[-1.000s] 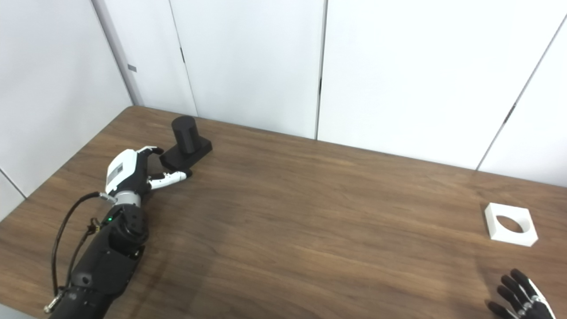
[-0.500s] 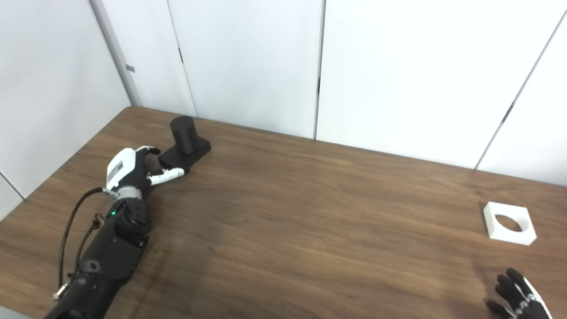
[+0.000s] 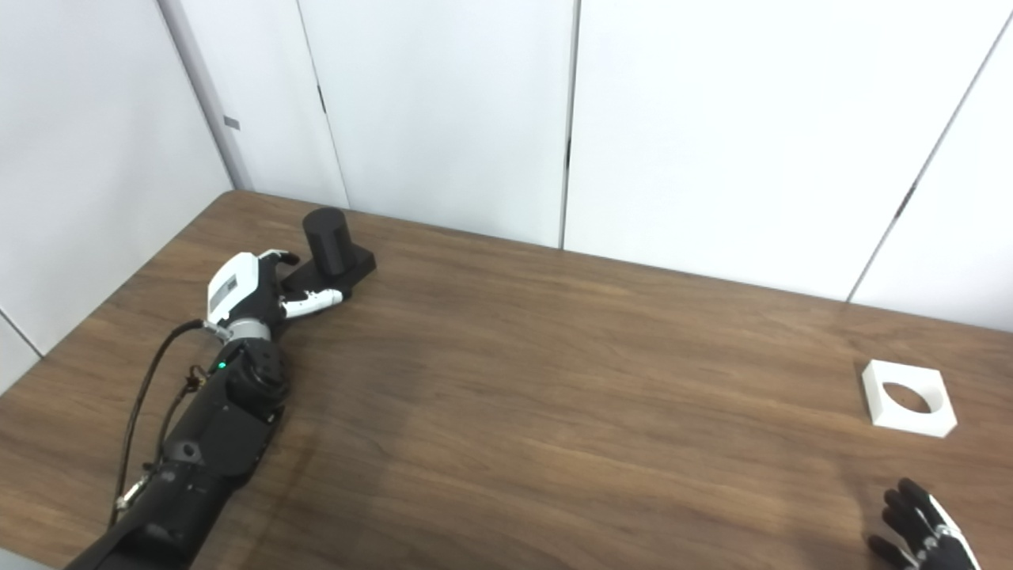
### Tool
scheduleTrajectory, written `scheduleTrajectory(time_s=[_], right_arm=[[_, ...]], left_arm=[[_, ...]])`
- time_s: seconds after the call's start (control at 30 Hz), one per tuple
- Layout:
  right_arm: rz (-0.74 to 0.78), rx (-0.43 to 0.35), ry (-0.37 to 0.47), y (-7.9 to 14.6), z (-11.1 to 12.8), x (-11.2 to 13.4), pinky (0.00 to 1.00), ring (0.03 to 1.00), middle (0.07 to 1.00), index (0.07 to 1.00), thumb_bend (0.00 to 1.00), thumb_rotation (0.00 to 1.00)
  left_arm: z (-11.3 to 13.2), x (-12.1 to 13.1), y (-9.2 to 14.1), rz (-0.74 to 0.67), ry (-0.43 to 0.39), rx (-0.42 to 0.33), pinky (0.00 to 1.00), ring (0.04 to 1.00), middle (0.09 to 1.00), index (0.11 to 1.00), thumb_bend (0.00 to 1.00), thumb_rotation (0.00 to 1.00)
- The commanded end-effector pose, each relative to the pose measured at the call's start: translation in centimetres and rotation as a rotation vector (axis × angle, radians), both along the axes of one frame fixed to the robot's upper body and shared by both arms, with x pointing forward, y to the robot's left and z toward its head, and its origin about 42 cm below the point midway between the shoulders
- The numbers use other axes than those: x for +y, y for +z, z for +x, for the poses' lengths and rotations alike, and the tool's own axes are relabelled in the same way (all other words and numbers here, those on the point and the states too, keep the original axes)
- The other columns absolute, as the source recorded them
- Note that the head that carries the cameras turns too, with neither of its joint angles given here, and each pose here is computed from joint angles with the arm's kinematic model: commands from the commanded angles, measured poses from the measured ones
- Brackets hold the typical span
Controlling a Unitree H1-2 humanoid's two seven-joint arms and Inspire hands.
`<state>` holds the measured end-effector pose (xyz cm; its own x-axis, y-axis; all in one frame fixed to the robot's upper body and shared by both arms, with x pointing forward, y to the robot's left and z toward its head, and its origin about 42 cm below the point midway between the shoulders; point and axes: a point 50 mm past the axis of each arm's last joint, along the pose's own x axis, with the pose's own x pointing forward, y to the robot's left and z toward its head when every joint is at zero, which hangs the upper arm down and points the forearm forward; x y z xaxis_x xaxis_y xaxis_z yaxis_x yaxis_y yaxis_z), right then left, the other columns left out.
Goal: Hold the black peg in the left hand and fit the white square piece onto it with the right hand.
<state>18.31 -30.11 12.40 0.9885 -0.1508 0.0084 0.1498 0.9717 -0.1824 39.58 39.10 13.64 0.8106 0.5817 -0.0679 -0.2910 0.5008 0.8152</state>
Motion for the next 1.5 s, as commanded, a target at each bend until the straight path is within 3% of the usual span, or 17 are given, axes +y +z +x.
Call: scheduleTrajectory(time_s=[0.0,0.23,0.5,0.67,0.8,0.83,0.87,0.93,1.13,1.27,1.47], right_arm=[[-0.01,-0.01,0.017,0.3,0.0,0.1,0.76,0.868,0.855,0.873,0.79,1.0],[-0.004,-0.005,0.011,0.4,-0.1,0.2,0.79,0.864,0.849,0.871,0.79,1.0],[-0.016,-0.009,0.014,0.2,-0.1,0.0,0.77,0.861,0.849,0.872,0.78,1.0],[-0.001,-0.005,0.015,0.3,-0.1,-0.1,0.8,0.875,0.86,0.881,0.79,1.0],[0.013,-0.003,0.012,0.4,0.0,-0.1,0.81,0.883,0.861,0.881,0.78,1.0],[0.016,-0.003,0.01,0.4,0.0,-0.2,0.81,0.882,0.86,0.881,0.78,1.0],[0.017,-0.003,0.008,0.4,0.0,-0.2,0.82,0.882,0.86,0.881,0.77,1.0],[0.011,-0.007,0.01,0.4,0.1,-0.2,0.82,0.884,0.862,0.883,0.76,1.0],[0.02,-0.011,0.012,0.4,0.1,-0.3,0.81,0.885,0.863,0.884,0.75,1.0],[0.027,-0.01,0.012,0.3,0.2,-0.3,0.87,0.901,0.867,0.884,0.77,1.0],[0.019,-0.012,0.011,0.4,0.3,-0.2,0.84,0.89,0.864,0.876,0.74,1.0]], left_arm=[[1.9,0.1,2.9,0.041,-0.021,-0.111,0.93,0.916,0.864,0.765,0.97,0.45],[2.5,-0.3,2.4,0.072,-0.033,-0.094,0.92,0.897,0.835,0.708,0.95,0.4],[2.6,-0.3,2.1,0.153,-0.022,-0.059,0.91,0.899,0.846,0.718,0.94,0.41],[2.4,-0.4,1.8,0.188,-0.031,-0.061,0.93,0.901,0.831,0.662,0.92,0.35],[2.1,-0.4,1.6,0.227,-0.039,-0.092,0.9,0.865,0.785,0.571,0.9,0.21],[2.0,-0.5,1.5,0.233,-0.039,-0.098,0.92,0.863,0.772,0.521,0.68,0.13],[1.9,-0.5,1.5,0.244,-0.039,-0.102,0.92,0.858,0.757,0.499,0.59,0.09],[1.8,-0.5,1.4,0.266,-0.038,-0.11,0.92,0.85,0.737,0.486,0.54,0.07],[1.6,-0.4,1.5,0.276,-0.037,-0.117,0.94,0.842,0.708,0.48,0.52,0.05],[1.4,-0.6,1.7,0.275,-0.042,-0.128,0.93,0.837,0.705,0.481,0.52,0.05],[0.6,-1.2,2.1,0.249,-0.085,-0.141,0.9,0.811,0.706,0.483,0.52,0.05]])
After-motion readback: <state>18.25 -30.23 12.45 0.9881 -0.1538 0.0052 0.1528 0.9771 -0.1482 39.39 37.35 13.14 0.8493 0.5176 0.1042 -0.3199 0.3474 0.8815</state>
